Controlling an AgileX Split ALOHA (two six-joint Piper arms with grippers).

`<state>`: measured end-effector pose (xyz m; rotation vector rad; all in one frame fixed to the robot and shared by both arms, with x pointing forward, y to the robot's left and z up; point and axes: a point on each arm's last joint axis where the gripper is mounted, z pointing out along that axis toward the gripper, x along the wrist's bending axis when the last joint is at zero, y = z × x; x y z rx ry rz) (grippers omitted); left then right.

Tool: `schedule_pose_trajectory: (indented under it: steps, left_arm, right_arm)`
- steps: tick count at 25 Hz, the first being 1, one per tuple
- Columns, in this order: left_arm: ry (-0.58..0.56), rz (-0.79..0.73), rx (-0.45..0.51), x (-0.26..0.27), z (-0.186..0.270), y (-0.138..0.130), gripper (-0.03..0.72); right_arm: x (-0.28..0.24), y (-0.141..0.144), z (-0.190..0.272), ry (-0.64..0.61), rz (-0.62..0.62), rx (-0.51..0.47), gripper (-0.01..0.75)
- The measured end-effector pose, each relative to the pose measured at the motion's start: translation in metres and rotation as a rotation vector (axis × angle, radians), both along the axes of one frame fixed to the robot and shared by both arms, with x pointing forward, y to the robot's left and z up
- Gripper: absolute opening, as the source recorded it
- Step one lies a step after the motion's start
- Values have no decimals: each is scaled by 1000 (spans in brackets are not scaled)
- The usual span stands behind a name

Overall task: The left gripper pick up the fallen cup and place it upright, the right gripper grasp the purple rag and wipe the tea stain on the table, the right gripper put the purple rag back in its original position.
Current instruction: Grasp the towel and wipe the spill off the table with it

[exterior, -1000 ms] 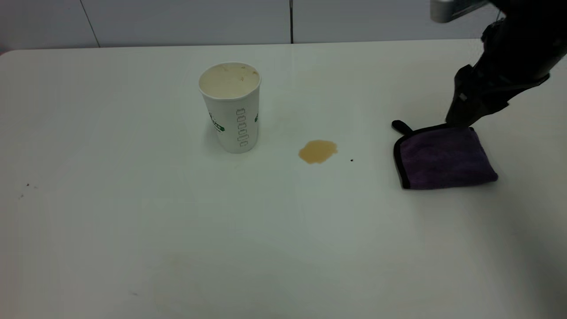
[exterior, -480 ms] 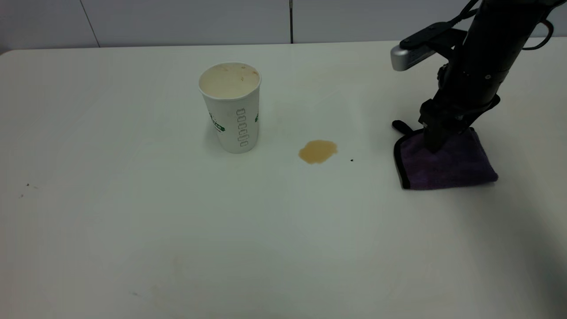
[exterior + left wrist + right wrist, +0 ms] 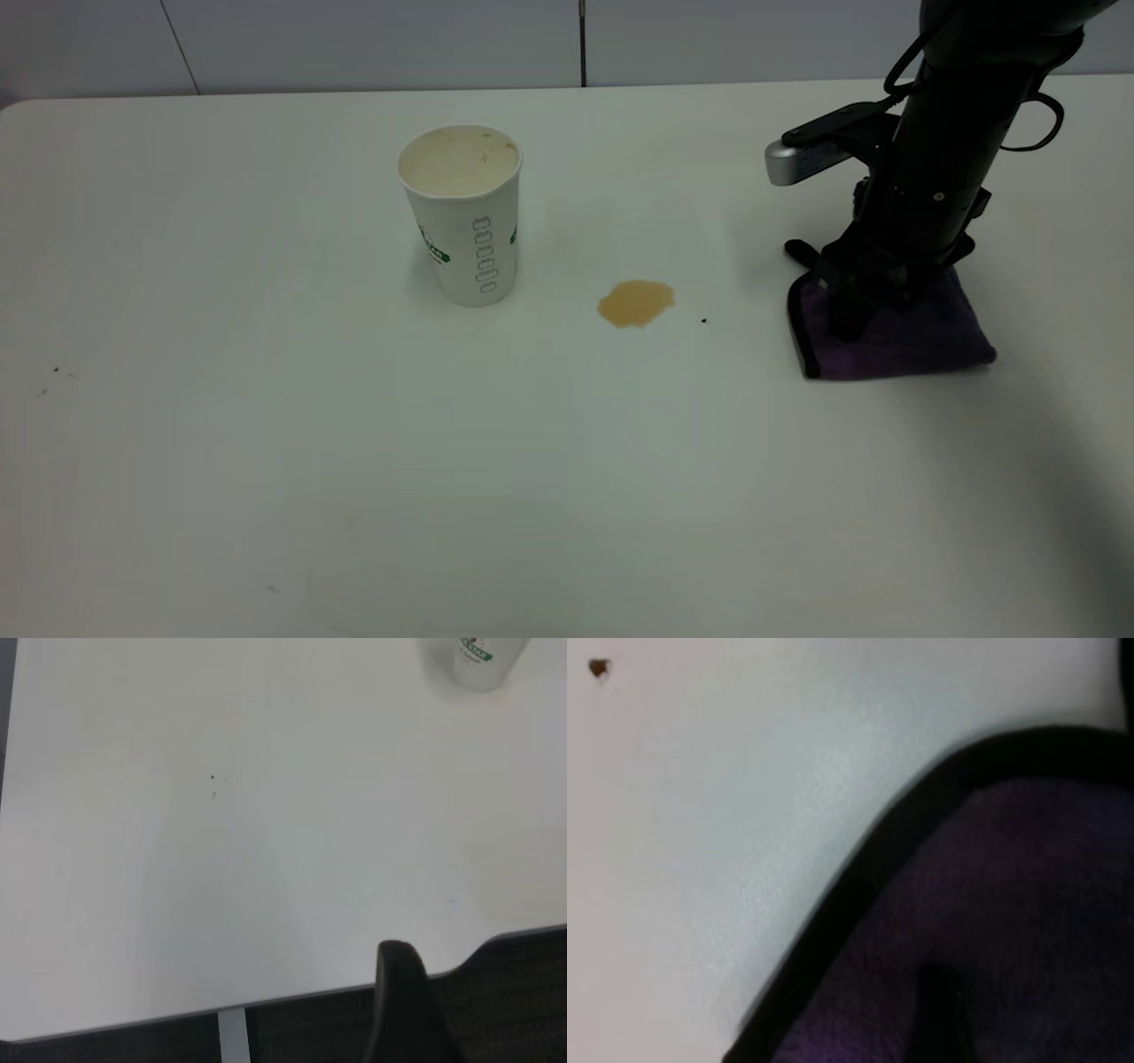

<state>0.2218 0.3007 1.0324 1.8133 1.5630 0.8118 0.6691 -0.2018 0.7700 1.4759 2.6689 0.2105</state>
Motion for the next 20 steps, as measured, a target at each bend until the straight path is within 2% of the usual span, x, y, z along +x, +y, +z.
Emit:
schedule_pose_trajectory:
  steps: [2,4,7,9,10,11,15,20]
  left_arm:
    - [0,0,0,0,0,0,477]
    - [0,0,0,0,0,0,477]
    - [1,0,0,0,0,0,477]
    - [1,0,0,0,0,0,477]
    - [1,0,0,0,0,0,477]
    - [1,0,0,0,0,0,477]
    - [1,0,0,0,0,0,478]
    - [1,0,0,0,0,0,478]
  right_arm:
    - [1,0,-1,0,-2,2,566]
    - [1,1,-2,0,-5,3,508]
    - [2,0,-3,3,-16,10,312]
    - [1,1,-3,4,-25,17,133]
    - [1,1,-3,6,-34,25,91]
    - [2,2,-3,8,-43,34,70]
    - [6,11,0,4,-41,80,65]
    - [14,52,6,-49,35,129,65]
